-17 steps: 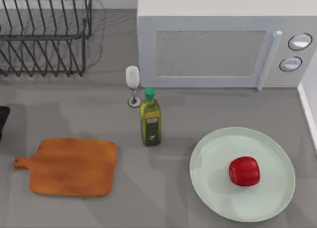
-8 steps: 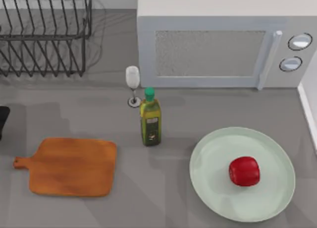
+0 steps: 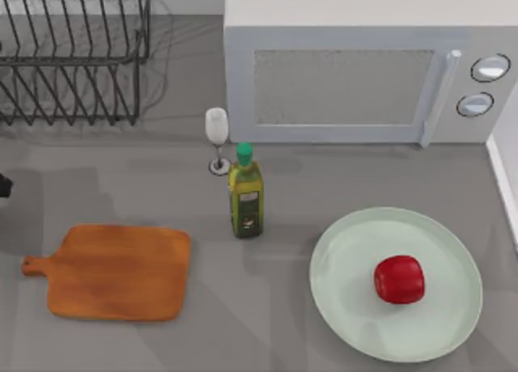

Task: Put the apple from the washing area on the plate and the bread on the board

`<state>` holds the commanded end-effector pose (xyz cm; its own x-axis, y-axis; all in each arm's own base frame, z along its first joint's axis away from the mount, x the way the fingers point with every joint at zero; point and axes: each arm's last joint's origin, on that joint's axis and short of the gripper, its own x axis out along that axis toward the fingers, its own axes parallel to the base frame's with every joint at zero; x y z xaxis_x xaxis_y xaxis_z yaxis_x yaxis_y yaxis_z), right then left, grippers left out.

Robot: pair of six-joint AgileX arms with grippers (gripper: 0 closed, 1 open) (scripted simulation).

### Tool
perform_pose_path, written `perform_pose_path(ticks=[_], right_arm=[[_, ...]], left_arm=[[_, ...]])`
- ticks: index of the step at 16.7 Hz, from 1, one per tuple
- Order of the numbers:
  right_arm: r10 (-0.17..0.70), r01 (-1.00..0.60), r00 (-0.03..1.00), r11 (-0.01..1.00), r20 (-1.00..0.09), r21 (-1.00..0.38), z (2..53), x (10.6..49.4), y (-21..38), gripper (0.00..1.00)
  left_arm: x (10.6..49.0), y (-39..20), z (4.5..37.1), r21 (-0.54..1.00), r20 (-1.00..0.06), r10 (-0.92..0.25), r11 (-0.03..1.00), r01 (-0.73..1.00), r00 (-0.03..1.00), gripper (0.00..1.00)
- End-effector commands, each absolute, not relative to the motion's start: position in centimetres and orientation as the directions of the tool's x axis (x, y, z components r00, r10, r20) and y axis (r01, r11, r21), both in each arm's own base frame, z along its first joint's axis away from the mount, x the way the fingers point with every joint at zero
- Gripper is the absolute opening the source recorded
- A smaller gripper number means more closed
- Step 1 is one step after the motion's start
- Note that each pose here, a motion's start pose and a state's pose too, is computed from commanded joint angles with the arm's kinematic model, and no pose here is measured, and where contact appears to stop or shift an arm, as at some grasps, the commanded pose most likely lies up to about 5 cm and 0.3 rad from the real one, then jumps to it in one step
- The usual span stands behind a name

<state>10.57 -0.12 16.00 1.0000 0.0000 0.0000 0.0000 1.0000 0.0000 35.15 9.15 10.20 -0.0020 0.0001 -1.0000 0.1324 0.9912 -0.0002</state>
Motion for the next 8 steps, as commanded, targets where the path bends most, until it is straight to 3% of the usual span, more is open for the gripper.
perform_pose_path(ticks=[8], right_arm=[[0.0, 0.0, 1.0, 1.0, 0.0, 0.0, 16.0, 10.57, -0.12, 1.0]], left_arm=[[35.15, 9.15, 10.2, 0.0, -1.0, 0.0, 0.991, 0.132, -0.002, 0.0]])
